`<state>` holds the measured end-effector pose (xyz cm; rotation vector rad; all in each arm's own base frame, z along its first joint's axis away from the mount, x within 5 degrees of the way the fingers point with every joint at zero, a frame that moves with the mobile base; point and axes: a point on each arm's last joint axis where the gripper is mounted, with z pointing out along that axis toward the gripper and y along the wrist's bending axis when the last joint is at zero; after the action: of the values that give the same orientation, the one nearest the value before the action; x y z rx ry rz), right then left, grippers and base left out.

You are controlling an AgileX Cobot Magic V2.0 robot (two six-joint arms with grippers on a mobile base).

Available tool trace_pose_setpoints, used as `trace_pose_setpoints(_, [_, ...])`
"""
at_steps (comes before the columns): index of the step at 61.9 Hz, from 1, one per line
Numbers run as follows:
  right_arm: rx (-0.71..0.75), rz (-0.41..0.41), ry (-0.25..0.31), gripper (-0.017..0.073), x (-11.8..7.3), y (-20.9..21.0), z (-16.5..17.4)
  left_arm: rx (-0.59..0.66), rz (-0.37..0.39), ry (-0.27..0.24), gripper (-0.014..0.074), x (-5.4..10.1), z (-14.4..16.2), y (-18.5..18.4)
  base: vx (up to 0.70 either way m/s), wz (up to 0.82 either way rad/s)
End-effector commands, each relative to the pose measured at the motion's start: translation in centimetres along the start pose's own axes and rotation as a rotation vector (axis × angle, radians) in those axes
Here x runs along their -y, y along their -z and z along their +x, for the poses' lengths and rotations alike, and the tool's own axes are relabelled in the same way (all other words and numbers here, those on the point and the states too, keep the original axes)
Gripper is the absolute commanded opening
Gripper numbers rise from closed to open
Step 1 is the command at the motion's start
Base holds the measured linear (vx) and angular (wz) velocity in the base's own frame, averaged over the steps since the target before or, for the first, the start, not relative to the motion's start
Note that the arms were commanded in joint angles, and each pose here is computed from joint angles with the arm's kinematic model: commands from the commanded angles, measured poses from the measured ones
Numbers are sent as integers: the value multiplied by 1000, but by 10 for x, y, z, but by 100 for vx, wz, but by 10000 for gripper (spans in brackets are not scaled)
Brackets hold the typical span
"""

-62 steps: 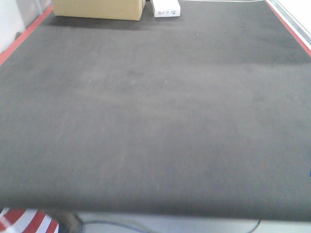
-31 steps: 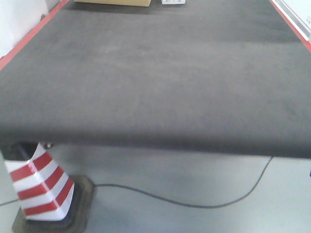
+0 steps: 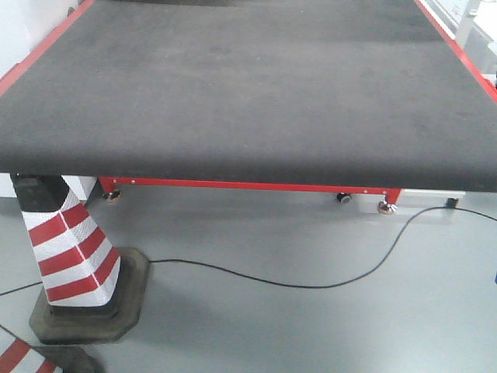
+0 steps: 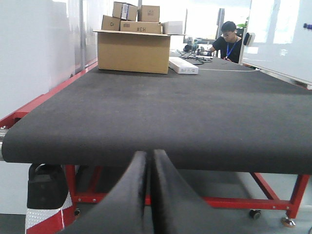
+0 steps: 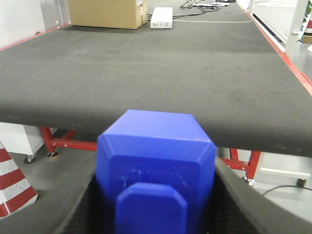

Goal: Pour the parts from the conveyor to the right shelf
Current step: 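Drive the base away from the conveyor holding the part in the right gripper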

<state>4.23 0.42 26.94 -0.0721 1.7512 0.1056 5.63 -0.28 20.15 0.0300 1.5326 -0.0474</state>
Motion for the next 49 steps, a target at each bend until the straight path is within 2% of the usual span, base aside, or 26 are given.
trace_pose_setpoints(1, [91, 3, 13, -6, 0, 1, -15, 56, 5, 9, -6, 0, 3, 0, -24, -8])
trace_pose_setpoints(22, [91, 3, 13, -6, 0, 1, -15, 56, 5, 9, -6, 0, 3, 0, -19, -27])
trace_pose_setpoints(49, [91, 3, 14, -6, 0, 1, -15, 56, 5, 9, -6, 0, 3, 0, -17, -92])
